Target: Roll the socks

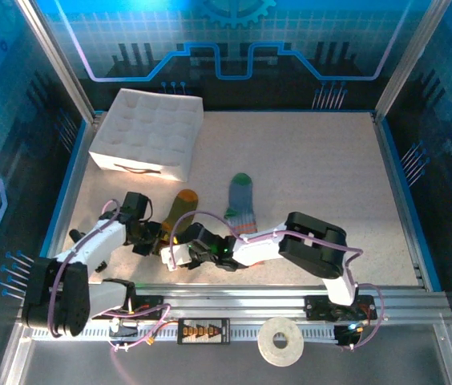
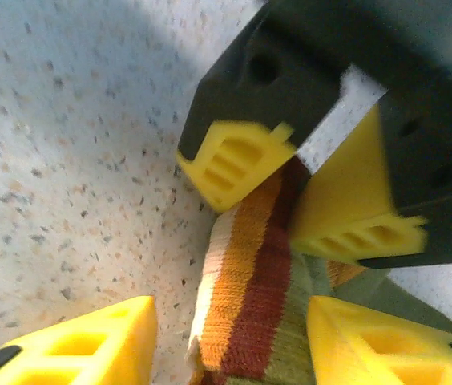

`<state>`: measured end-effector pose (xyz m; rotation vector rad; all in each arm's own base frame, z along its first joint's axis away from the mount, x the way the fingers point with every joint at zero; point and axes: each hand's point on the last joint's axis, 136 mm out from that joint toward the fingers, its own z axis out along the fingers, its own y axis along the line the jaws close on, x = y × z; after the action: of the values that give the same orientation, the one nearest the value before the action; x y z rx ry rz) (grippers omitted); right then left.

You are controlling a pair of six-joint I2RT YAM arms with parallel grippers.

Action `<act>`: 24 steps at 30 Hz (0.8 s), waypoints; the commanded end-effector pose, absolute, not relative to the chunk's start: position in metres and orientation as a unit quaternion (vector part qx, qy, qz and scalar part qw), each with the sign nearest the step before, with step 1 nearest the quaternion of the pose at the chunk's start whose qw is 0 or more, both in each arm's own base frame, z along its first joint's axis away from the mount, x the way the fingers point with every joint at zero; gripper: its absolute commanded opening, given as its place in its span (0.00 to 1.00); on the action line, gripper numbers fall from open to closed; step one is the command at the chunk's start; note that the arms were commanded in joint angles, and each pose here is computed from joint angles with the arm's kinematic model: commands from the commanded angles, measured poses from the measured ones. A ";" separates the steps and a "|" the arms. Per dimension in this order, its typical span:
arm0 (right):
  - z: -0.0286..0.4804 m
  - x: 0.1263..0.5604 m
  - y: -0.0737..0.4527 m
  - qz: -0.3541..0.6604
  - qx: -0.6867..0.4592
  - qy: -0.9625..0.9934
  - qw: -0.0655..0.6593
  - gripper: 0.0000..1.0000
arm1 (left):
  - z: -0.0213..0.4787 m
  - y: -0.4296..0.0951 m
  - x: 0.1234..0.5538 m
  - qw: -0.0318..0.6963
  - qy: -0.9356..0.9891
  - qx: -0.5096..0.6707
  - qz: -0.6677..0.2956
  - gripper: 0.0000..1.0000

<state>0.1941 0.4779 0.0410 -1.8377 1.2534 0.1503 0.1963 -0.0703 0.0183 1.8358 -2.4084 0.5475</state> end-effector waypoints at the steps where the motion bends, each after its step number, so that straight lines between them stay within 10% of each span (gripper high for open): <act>1: 0.028 0.205 0.478 0.017 -0.746 0.509 0.429 0.42 | -0.002 -0.064 0.155 0.095 -0.789 0.598 0.107 0.31; 9: 0.007 0.204 0.465 0.047 -0.741 0.565 0.360 0.02 | 0.008 -0.067 0.165 0.084 -0.793 0.591 0.123 0.41; 24: -0.024 0.174 0.424 0.259 -0.631 0.713 0.164 0.00 | 0.067 -0.064 0.194 -0.008 -0.778 0.591 0.215 0.68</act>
<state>0.2091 0.4685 0.0339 -1.7143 1.6718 0.6086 0.1953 -0.0631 0.0553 1.8623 -2.4704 0.6424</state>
